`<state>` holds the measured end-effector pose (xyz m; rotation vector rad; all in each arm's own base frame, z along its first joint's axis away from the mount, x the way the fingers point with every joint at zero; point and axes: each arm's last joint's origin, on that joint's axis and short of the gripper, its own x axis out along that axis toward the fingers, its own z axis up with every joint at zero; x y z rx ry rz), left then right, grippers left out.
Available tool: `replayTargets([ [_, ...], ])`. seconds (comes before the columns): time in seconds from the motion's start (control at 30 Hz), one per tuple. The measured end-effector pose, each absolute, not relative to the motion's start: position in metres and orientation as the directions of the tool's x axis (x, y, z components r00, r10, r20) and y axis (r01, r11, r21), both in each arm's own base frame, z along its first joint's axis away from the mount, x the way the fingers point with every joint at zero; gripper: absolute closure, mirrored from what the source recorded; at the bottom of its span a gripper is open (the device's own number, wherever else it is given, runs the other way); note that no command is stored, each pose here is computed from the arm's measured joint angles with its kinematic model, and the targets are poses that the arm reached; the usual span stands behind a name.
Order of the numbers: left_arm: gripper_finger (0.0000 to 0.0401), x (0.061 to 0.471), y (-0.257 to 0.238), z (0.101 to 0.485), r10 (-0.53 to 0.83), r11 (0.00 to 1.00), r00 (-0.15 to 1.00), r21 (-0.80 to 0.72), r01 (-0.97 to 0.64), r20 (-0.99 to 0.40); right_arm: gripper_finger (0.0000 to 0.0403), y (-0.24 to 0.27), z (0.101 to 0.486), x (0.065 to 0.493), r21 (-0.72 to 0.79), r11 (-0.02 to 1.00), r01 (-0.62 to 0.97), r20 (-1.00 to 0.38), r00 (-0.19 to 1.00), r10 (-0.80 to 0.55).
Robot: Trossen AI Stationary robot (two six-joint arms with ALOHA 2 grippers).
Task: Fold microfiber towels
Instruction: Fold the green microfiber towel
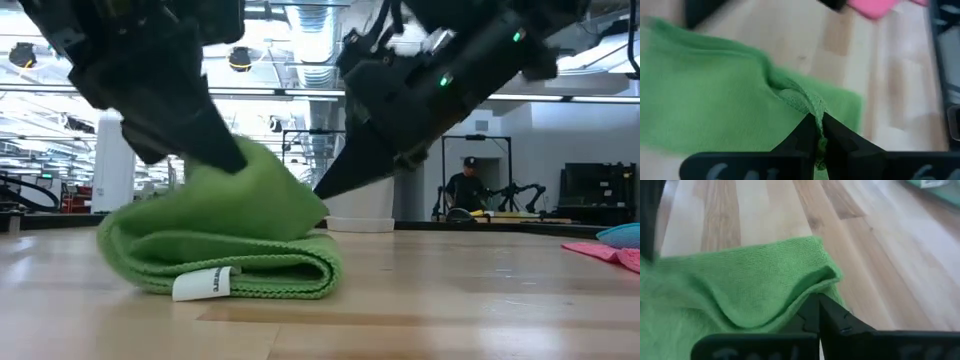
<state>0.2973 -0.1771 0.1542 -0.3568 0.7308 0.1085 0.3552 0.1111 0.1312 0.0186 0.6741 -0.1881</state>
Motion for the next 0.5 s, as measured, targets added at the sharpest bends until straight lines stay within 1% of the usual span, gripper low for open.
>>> replayTargets([
  [0.1, 0.0388, 0.301, -0.178, 0.148, -0.064, 0.934, 0.735, -0.3, -0.194, -0.675, 0.0373, 0.114, 0.142, 0.351, -0.051, 0.98, 0.194, -0.609, 0.771, -0.184],
  [0.17, 0.0388, 0.304, -0.178, 0.143, -0.072, 0.931, 0.739, -0.311, -0.191, -0.669, 0.037, 0.112, 0.143, 0.347, -0.066, 0.978, 0.199, -0.628, 0.754, -0.195],
  [0.37, 0.0387, 0.31, -0.181, 0.133, -0.093, 0.932, 0.757, -0.324, -0.162, -0.646, 0.0368, 0.119, 0.145, 0.352, -0.03, 0.984, 0.175, -0.584, 0.796, -0.159],
  [0.5, 0.0366, 0.312, -0.185, 0.138, -0.128, 0.937, 0.78, -0.332, -0.108, -0.613, 0.0367, 0.124, 0.144, 0.354, -0.02, 0.991, 0.131, -0.565, 0.816, -0.119],
])
